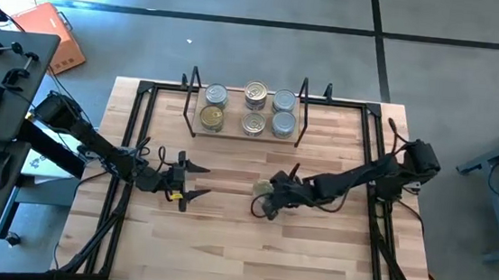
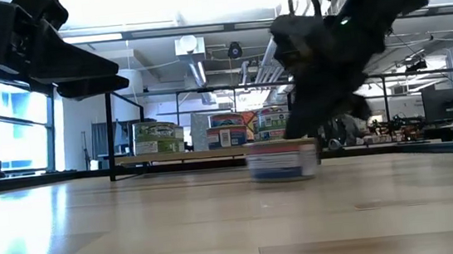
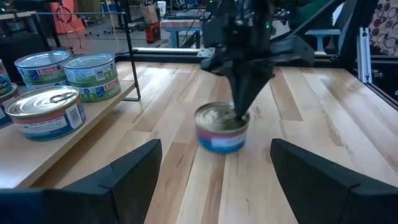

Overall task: Stack canned seafood by type on shelf
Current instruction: Stack the blue-pink tuna can on top of the blue-pink tuna can on the shelf

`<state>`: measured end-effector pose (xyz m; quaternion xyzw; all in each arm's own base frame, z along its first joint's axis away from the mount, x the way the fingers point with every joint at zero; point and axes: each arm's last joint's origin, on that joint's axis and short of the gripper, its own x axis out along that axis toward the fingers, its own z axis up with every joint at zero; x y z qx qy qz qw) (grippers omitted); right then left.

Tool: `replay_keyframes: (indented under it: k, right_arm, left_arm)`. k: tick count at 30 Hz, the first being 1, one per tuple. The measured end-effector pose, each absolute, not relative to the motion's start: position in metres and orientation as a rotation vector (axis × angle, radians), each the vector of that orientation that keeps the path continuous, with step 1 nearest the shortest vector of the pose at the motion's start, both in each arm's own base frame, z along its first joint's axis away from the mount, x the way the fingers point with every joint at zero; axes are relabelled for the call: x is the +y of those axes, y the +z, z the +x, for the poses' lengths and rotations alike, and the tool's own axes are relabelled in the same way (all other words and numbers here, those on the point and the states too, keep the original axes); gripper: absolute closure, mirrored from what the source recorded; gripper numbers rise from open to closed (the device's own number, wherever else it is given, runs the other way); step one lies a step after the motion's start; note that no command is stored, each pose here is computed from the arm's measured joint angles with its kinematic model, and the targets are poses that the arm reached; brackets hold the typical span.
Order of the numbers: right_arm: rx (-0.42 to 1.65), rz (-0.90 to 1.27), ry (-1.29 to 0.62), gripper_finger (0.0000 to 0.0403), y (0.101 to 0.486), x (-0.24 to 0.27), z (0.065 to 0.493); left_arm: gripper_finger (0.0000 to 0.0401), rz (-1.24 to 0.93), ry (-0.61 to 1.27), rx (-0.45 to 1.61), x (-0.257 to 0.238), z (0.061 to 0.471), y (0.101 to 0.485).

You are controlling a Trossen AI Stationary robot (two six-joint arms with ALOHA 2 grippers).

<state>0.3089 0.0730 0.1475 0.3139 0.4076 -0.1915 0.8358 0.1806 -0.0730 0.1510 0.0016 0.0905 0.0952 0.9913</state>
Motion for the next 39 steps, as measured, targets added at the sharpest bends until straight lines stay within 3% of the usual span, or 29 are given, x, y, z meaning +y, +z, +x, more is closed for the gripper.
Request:
replay_keyframes:
  k: [13,24,27,32,39]
  right_arm:
    - [0.558,0.416,-0.240,0.0403,0.188,0.070,0.322]
    - [0.777,0.147,-0.251,0.0385,0.217,0.048,0.279]
    - [0.875,0.114,-0.200,0.0342,0.210,0.045,0.275]
    - [0.977,0.104,-0.087,0.0221,0.178,0.047,0.272]
    - [0.878,0.040,-0.092,0.0065,0.128,0.048,0.269]
  left_arm:
    - [0.0105,-0.029,0.191,0.172,-0.073,0.181,0.152]
    - [0.0105,-0.071,0.206,0.146,-0.074,0.190,0.144]
    - [0.0105,-0.061,0.217,0.171,-0.077,0.201,0.139]
    - [0.0105,-0.048,0.155,0.229,-0.085,0.222,0.130]
    - [0.0105,-0.076,0.148,0.295,-0.076,0.242,0.115]
